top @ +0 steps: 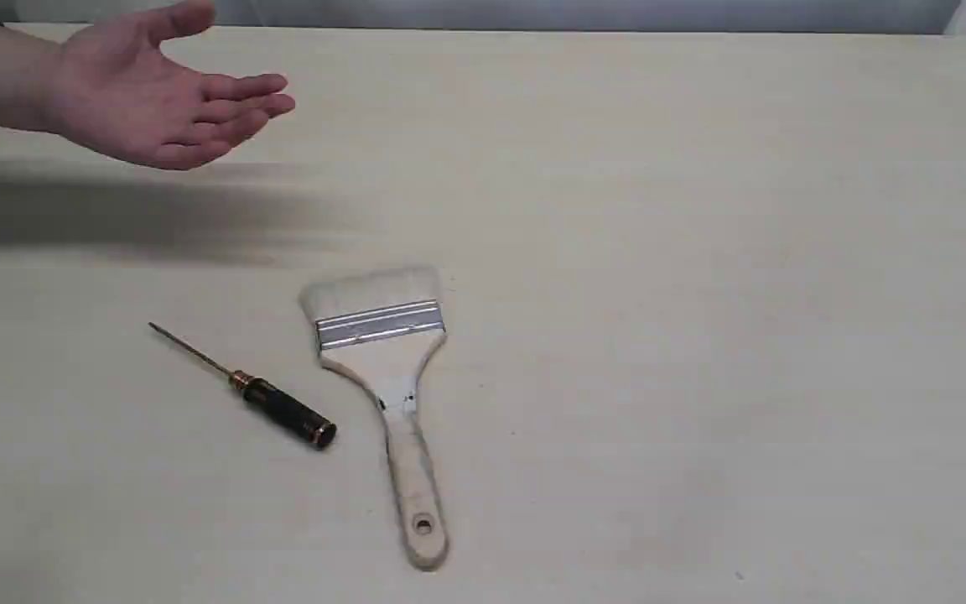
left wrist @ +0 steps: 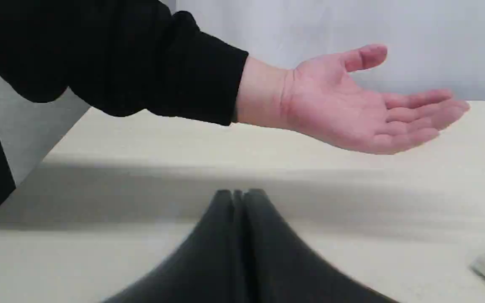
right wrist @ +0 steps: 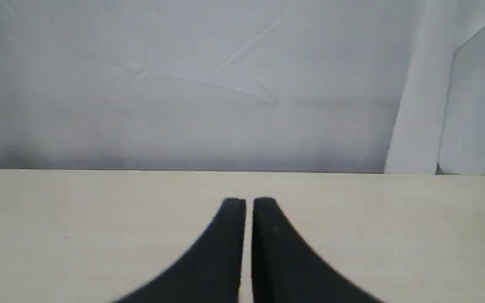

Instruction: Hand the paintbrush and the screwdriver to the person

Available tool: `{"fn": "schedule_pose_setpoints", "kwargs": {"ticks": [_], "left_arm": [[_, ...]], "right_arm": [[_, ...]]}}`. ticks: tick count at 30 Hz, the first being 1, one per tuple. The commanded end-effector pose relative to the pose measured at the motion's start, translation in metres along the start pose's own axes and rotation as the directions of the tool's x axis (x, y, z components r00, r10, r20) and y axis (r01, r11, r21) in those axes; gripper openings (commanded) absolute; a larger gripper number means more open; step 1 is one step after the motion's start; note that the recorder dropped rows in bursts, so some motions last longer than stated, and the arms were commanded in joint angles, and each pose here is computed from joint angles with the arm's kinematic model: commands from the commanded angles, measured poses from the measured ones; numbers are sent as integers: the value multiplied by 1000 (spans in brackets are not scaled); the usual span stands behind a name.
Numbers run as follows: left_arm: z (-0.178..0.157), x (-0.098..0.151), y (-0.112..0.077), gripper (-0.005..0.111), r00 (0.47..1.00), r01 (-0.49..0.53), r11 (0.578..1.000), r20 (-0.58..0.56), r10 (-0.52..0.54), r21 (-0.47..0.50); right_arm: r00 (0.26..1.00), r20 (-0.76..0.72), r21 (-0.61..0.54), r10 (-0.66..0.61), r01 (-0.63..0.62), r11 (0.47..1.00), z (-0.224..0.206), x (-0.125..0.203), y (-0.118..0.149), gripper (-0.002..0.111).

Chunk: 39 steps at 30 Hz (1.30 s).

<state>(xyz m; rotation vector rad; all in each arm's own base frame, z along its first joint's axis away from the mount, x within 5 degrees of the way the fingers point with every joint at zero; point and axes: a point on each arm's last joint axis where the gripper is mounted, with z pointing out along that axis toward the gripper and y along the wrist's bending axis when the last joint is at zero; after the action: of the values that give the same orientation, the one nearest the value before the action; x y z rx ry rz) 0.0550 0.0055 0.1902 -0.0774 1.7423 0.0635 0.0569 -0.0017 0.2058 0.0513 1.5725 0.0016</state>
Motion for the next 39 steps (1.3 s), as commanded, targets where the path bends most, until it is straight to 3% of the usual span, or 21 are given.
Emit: {"fn": "schedule_pose_setpoints", "kwargs": {"ticks": [1,9,16,21,25,27,31,34,37,39], "left_arm": [[0,0,0,0,1000,6,1000,11,-6,8],[0,0,0,0,1000,6,1000,11,-6,8],[0,0,0,0,1000,2,1000,11,-2,6],[0,0,0,0,1000,2,1000,11,-2,6],[0,0,0,0,1000,2,1000,11,-2,6],[0,0,0,0,1000,2,1000,11,-2,6],[0,0,0,0,1000,2,1000,11,-2,6],[0,0,0,0,1000,2,1000,11,-2,6],[0,0,0,0,1000,2,1000,11,-2,6],[0,0,0,0,1000,4,1000,11,-4,7]], "right_arm": [[1000,6,-4,11,-11,1000,0,0,0,5],[999,6,-4,32,-32,999,0,0,0,5],[959,118,-26,257,-256,966,-1,-10,-1,5],[922,158,-76,352,-344,936,-2,-15,0,23],[918,196,-245,346,-296,924,-10,-49,9,44],[919,164,-336,359,-291,896,-12,-68,14,48],[969,66,-447,238,-185,875,-1,-106,30,48],[992,-90,-519,85,-119,847,25,-131,55,48],[964,-256,-572,-68,-94,815,56,-143,87,48],[907,-373,-597,-196,-73,799,80,-144,112,48]]}}
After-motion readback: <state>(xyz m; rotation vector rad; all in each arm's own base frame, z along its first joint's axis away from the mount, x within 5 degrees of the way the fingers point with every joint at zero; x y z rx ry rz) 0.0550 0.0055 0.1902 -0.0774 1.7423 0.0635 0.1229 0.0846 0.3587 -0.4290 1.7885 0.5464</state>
